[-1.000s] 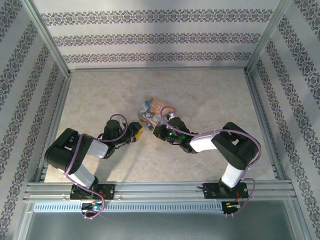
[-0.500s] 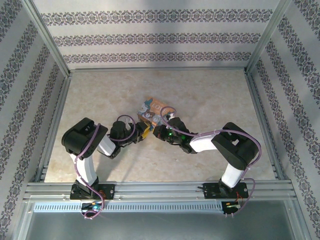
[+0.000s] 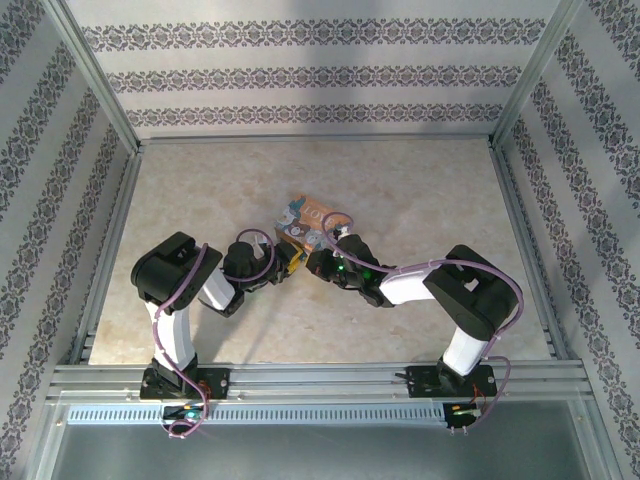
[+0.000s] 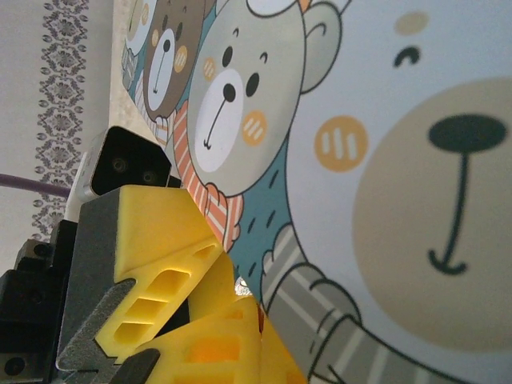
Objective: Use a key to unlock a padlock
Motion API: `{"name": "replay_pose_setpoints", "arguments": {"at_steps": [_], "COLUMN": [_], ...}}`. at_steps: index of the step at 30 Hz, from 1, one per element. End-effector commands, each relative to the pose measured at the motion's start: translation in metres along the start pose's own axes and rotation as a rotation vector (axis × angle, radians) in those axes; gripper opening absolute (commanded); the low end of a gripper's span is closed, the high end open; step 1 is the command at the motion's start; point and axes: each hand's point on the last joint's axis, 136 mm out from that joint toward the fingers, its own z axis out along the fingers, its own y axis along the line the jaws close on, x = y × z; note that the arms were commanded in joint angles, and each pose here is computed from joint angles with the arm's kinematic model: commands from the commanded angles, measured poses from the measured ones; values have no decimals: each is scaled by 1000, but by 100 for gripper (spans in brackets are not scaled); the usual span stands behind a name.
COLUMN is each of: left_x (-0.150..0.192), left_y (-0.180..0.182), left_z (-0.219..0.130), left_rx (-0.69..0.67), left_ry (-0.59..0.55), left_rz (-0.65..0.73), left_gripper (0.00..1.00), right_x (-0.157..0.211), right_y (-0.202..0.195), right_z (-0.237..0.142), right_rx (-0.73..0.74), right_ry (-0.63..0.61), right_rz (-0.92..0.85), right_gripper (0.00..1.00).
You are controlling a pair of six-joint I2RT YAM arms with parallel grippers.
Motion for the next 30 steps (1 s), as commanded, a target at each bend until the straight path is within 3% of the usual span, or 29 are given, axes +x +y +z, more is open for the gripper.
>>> {"name": "replay_pose_setpoints", "arguments": {"at_steps": [1, 10, 21, 30], "left_x": [3, 4, 4, 6], "left_y": [-15, -17, -25, -33], "left_z": [5, 3, -1, -3], "left_rx": [55, 59, 52, 48], "left_ry": [1, -3, -11, -14], "left_rz": [19, 23, 46, 61], "left_gripper": [26, 15, 10, 9], "right_x": [-12, -15, -26, -48], "right_y": [39, 41, 29, 42], "right_z": [-5, -9, -37, -99], "right_rx": [-105, -111, -2, 208], "right_ry": [-45, -66, -127, -196], "right_rz": [-9, -5, -133, -667], "right_gripper": [0, 1, 22, 37]}}
